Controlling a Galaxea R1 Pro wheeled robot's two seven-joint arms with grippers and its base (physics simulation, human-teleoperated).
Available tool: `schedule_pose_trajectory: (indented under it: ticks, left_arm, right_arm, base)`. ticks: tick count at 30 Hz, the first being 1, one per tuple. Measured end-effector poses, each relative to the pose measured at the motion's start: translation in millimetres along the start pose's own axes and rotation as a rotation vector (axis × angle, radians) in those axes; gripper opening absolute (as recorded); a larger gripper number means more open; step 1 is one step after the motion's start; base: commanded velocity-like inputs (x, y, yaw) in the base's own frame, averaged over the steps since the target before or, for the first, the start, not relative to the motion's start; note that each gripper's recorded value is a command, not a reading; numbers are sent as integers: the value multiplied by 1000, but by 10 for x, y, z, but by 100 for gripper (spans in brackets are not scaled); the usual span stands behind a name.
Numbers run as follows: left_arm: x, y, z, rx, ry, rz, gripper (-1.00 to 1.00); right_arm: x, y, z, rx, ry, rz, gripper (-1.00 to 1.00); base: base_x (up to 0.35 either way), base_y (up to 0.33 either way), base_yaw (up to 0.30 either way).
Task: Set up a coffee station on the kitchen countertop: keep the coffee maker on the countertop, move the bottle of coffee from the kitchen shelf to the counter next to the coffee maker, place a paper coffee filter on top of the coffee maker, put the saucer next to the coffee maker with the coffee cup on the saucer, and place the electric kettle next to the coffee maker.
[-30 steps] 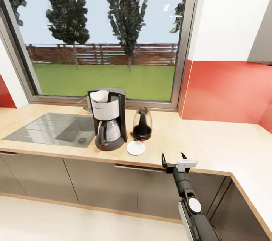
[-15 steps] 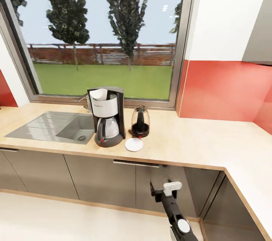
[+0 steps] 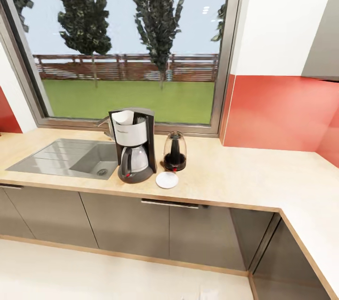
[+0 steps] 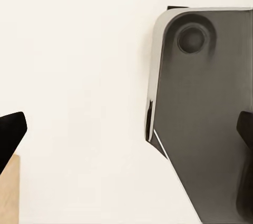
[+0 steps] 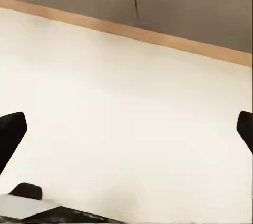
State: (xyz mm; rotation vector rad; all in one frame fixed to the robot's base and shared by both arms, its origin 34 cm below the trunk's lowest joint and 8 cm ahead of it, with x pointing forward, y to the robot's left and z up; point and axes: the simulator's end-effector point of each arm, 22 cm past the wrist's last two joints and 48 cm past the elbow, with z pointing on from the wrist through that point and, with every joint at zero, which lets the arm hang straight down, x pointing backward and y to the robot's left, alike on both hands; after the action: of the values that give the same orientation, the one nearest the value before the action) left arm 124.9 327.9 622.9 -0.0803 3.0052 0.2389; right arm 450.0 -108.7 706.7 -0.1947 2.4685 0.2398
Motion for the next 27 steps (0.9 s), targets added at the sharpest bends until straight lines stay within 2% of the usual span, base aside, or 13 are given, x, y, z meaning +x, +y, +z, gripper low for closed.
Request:
schedule_pose_trajectory:
  ticks: [1, 3, 5, 7, 11, 15, 17, 20, 27]
  left_arm:
    - [2, -14, -1, 2, 0, -2, 100]
    - [6, -31, -3, 3, 1, -4, 100]
    - [9, -40, -4, 4, 2, -6, 100]
    - [5, -46, -3, 5, 2, -7, 100]
    - [2, -47, -3, 4, 1, -13, 100]
    - [-50, -52, 2, 4, -10, -19, 100]
    - [-220, -100, 16, 13, -42, -29, 100]
    - [-323, -132, 20, 19, -63, -35, 100]
    - [-377, -154, 21, 23, -74, -37, 100]
  right_arm:
    - [448, -48, -47, 3, 173, 6, 100]
    - [818, -106, -142, 8, 329, 12, 100]
    - [1078, -204, -248, 18, 444, 12, 100]
    - [1218, -305, -321, 30, 505, 4, 100]
    - [1286, -391, -361, 40, 535, -17, 100]
    - [1285, -407, -362, 44, 534, -18, 100]
    - [1290, -417, -365, 44, 535, -16, 100]
    - [1293, -420, -365, 45, 535, -16, 100]
    - [1300, -419, -366, 45, 537, -18, 100]
  base:
    - [0, 0, 0]
    - [0, 0, 0]
    - [0, 0, 0]
    - [0, 0, 0]
    - [0, 0, 0]
    - [0, 0, 0]
    - [0, 0, 0]
    - [0, 0, 0]
    - [0, 0, 107]
